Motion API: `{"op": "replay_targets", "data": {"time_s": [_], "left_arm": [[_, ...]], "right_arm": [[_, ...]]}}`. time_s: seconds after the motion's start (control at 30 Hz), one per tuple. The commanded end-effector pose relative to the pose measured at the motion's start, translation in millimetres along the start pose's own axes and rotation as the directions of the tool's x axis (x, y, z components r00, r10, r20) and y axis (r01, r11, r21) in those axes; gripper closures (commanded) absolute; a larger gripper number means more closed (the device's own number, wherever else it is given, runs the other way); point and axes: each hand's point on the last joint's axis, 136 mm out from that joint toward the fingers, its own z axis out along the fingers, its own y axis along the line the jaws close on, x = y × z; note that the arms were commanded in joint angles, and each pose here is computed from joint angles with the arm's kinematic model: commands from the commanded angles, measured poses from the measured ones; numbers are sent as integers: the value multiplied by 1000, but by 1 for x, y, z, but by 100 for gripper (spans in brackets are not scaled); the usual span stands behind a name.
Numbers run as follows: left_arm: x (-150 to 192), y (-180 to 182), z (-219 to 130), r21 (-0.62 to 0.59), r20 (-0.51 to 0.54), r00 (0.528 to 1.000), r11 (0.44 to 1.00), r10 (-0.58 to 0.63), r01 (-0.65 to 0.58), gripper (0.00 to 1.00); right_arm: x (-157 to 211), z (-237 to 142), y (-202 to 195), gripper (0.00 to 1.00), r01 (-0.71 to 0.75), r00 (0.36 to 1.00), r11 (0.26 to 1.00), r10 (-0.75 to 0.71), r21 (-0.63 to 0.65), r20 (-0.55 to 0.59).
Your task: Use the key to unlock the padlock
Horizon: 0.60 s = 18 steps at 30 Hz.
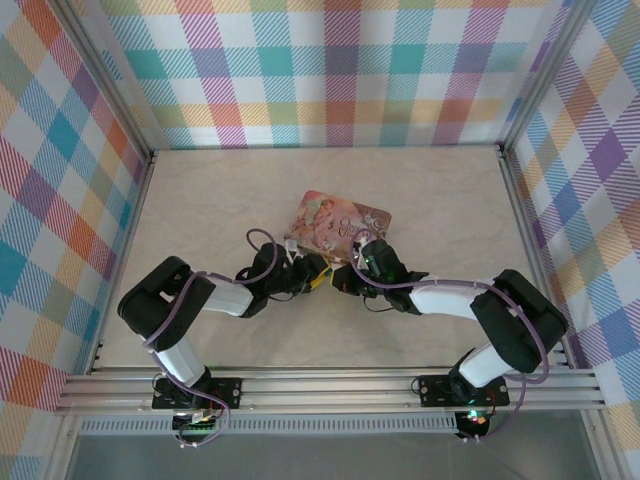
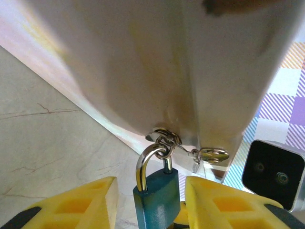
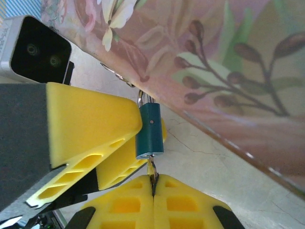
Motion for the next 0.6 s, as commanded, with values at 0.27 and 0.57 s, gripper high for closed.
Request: {"op": "replay_targets", "data": {"time_s": [0.27, 0.57], "left_arm": [[3, -15, 8, 47, -2, 1000, 999, -3, 3, 74], [3, -13, 6, 31, 7, 1000, 999, -7, 7, 90]], "right_arm": [[-8, -2, 30, 99, -61, 998, 993, 62, -100, 8], [-7, -15, 16, 78, -42, 998, 999, 44, -34, 44]]}}
